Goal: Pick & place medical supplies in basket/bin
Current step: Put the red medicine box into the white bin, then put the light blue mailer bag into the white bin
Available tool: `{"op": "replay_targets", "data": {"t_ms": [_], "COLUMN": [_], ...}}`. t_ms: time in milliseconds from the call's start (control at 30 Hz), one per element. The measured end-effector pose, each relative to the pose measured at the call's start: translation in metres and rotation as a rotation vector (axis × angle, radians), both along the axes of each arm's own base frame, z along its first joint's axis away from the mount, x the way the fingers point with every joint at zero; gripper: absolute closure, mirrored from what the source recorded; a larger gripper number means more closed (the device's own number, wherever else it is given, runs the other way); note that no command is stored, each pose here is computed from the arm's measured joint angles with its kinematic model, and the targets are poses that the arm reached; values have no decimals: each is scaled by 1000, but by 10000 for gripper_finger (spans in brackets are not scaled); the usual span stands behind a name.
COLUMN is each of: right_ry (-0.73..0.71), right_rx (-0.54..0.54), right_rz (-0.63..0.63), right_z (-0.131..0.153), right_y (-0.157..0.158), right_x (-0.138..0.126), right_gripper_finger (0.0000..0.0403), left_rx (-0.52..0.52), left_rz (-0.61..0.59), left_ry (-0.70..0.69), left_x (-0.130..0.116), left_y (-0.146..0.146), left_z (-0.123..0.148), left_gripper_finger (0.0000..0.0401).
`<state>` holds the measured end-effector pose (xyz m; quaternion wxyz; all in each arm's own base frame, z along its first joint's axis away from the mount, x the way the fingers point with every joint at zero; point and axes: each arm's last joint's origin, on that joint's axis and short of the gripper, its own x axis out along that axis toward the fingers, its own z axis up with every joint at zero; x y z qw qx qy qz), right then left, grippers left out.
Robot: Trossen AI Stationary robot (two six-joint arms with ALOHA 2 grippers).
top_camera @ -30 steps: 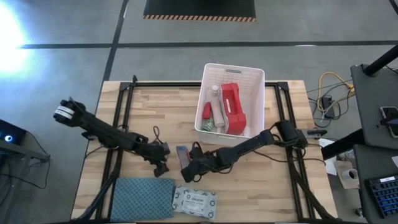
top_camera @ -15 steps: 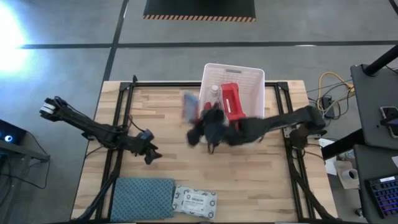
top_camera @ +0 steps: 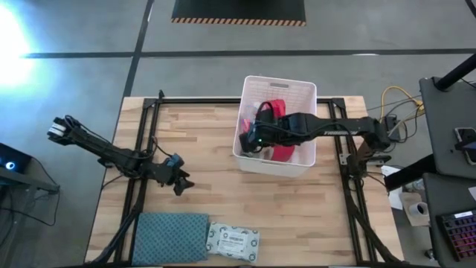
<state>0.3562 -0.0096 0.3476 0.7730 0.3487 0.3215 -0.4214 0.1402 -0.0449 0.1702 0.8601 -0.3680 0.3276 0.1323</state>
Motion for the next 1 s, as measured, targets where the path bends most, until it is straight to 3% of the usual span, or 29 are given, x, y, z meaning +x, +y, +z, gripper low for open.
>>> {"op": "replay_targets", "data": {"t_ms": [233,433,633,900,1000], "right_ry": [-45,-67,30,-26,-75], "right_rx": [-36,-22,236,604,676], "right_rz": [-35,81,247,230,208], "right_z": [9,27,3,-26,-40], "right_y": [3,34,99,188,206], "right_x": [-2,-6,-19,-36,-37], "right_gripper_finger": [148,107,108,129,135], "left_rx": [1,18,30,-47,-102], "left_rz": [-7,-51,-155,-295,-372], "left_ry": [-21,-110,-215,-239,-243], "left_x": [2,7,14,23,29], "left_y": [-1,-3,-7,-15,-20], "left_z": [1,8,16,15,13], "left_gripper_finger": [120,120,120,120,120]}}
